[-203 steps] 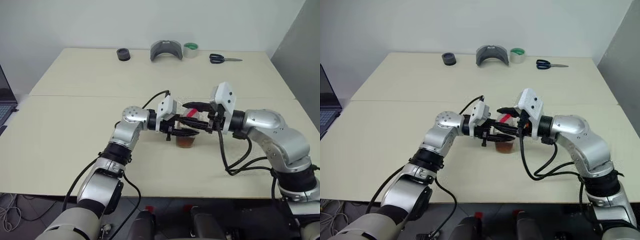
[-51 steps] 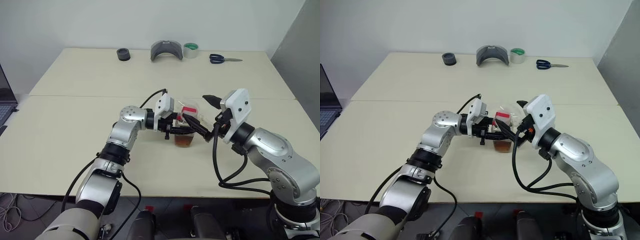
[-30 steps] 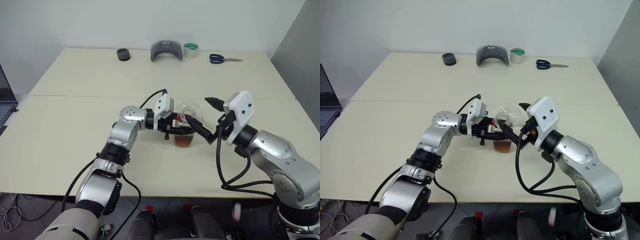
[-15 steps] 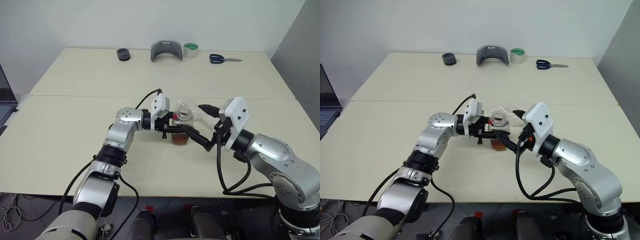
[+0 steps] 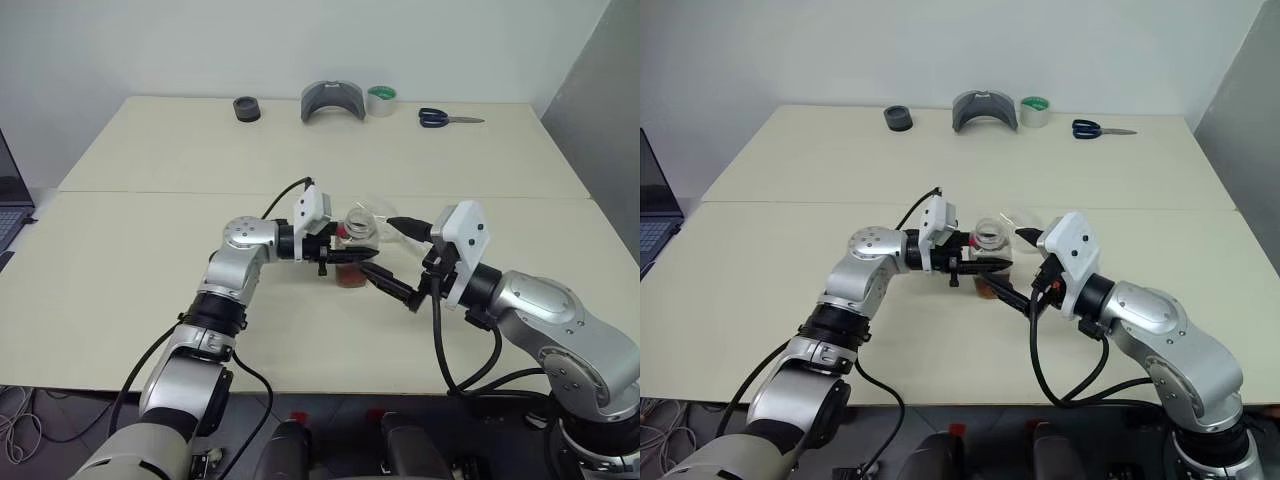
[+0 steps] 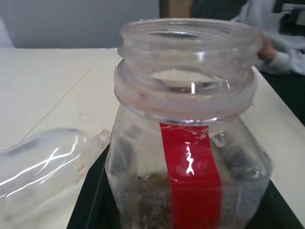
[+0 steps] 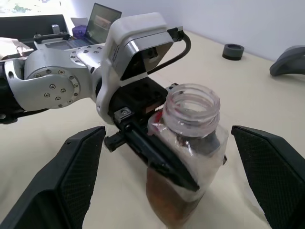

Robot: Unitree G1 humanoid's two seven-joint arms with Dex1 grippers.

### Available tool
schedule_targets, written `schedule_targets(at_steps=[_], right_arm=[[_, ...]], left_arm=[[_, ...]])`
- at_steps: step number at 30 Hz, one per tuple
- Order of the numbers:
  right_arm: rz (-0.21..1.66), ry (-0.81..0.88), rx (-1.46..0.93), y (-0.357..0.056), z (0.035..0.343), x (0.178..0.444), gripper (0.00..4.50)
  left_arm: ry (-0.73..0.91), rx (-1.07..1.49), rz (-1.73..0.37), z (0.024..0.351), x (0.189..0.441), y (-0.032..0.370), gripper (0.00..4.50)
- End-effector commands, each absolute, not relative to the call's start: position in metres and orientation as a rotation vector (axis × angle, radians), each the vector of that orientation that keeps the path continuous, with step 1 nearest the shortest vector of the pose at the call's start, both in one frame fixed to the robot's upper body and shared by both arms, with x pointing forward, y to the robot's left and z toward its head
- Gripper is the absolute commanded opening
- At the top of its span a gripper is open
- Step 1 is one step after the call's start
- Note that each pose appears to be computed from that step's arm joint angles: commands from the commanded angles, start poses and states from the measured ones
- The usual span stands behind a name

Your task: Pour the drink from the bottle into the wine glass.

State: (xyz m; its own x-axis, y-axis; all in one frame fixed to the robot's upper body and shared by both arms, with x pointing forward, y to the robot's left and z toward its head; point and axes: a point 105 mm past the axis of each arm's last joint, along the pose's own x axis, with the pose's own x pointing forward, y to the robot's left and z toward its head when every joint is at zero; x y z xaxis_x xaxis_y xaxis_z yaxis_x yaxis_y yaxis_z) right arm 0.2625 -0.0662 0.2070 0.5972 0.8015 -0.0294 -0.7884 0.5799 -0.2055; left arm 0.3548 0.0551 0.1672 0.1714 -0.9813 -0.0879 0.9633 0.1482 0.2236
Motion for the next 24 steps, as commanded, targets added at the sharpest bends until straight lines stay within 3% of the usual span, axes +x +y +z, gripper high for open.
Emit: schedule_targets(at_steps=[1, 13, 24], right_arm=[[0.969, -0.118, -0.228, -0.06, 0.214, 0.256, 4.5], [1.046, -0.167, -0.251, -0.023, 0.203, 0.282, 4.5], [1.174, -0.177, -0.28, 0.025, 0.201, 0.295, 4.5]], left_arm=[[-0.158, 0.238, -1.326, 0.187, 0.358, 0.067, 1.69], [-0.134, 0.218, -0.774, 0.193, 0.403, 0.159, 1.69], [-0.134, 0.155, -0.366, 0.19, 0.429, 0.224, 1.69]])
